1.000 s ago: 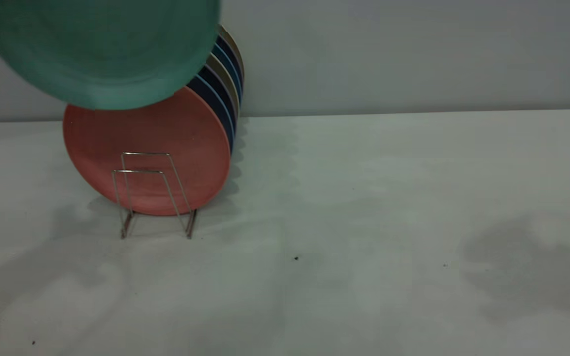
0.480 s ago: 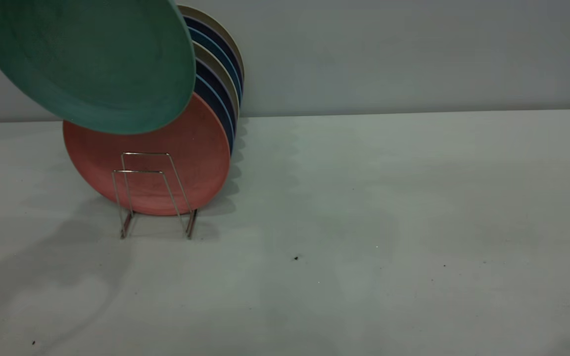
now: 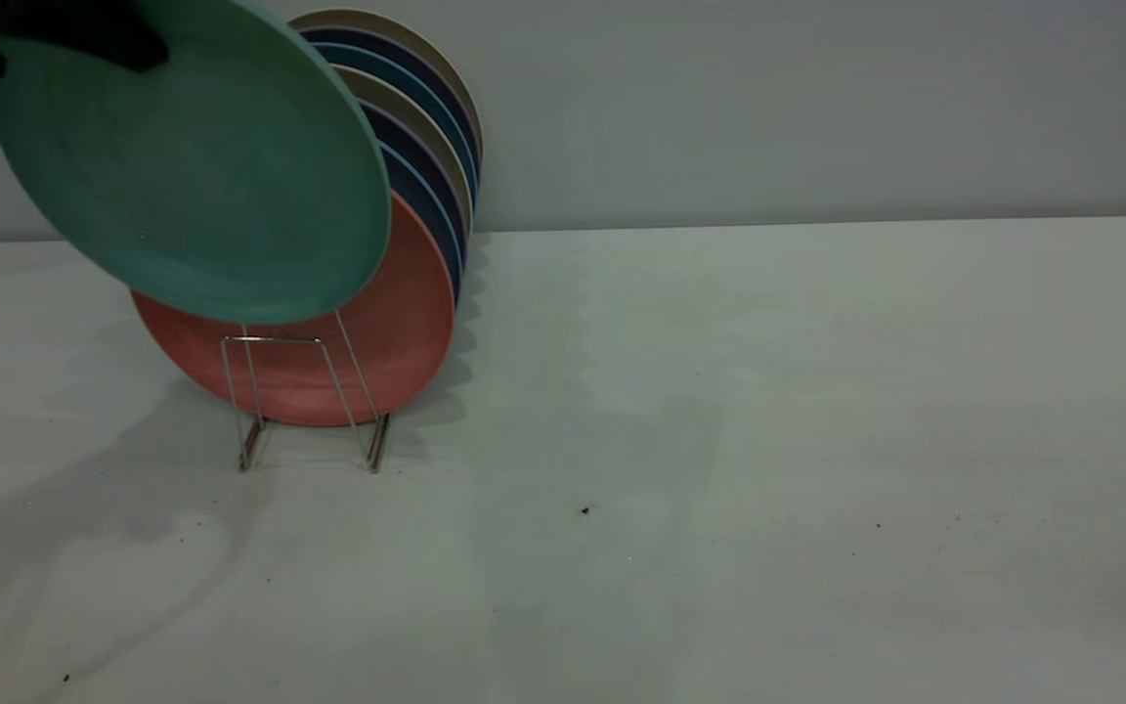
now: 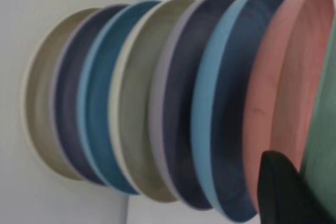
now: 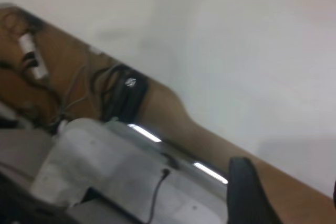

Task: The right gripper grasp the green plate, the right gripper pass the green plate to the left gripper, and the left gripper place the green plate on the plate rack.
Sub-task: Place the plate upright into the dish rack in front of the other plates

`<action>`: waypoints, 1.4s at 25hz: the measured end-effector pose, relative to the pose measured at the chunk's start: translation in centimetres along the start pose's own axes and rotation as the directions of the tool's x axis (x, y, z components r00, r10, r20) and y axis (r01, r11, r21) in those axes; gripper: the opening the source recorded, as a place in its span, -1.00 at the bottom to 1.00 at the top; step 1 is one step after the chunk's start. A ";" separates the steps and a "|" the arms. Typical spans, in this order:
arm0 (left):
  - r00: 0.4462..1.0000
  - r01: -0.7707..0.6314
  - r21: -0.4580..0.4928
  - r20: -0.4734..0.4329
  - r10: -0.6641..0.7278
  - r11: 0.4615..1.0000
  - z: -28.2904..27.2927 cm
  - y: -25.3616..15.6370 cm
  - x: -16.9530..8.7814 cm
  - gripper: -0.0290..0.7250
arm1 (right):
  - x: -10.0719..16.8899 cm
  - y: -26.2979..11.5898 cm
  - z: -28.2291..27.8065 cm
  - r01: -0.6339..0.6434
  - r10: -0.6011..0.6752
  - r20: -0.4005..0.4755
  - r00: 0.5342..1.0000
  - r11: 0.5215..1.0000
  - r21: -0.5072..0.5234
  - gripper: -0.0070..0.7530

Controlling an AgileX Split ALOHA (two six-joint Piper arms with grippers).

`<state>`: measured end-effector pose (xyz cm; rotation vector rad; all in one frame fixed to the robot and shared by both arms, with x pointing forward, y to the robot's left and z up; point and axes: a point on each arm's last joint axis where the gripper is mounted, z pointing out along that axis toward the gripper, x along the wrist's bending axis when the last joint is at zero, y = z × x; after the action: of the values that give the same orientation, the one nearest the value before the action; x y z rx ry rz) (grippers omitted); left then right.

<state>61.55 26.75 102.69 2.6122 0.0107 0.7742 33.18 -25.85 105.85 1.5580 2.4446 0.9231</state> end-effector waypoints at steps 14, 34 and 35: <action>0.997 0.036 0.014 0.072 -0.036 0.999 3.2 -1.5 -0.8 -0.63 | 0.2 -3.8 -2.9 -0.016 0.044 0.284 0.958 0.995 -0.100 0.11; 0.974 0.203 0.035 0.100 -0.205 0.979 5.0 -2.3 -1.4 0.08 | 0.1 -6.1 -1.8 -0.005 0.052 0.322 0.945 0.989 -0.146 0.11; 0.971 0.216 0.036 0.099 -0.219 0.976 5.0 -2.3 -1.4 0.10 | 0.1 -6.2 -1.7 -0.006 0.052 0.320 0.946 0.989 -0.145 0.11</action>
<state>63.21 26.78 97.28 2.6146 0.2743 0.5655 27.57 -28.32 103.98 1.5584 2.0895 0.7556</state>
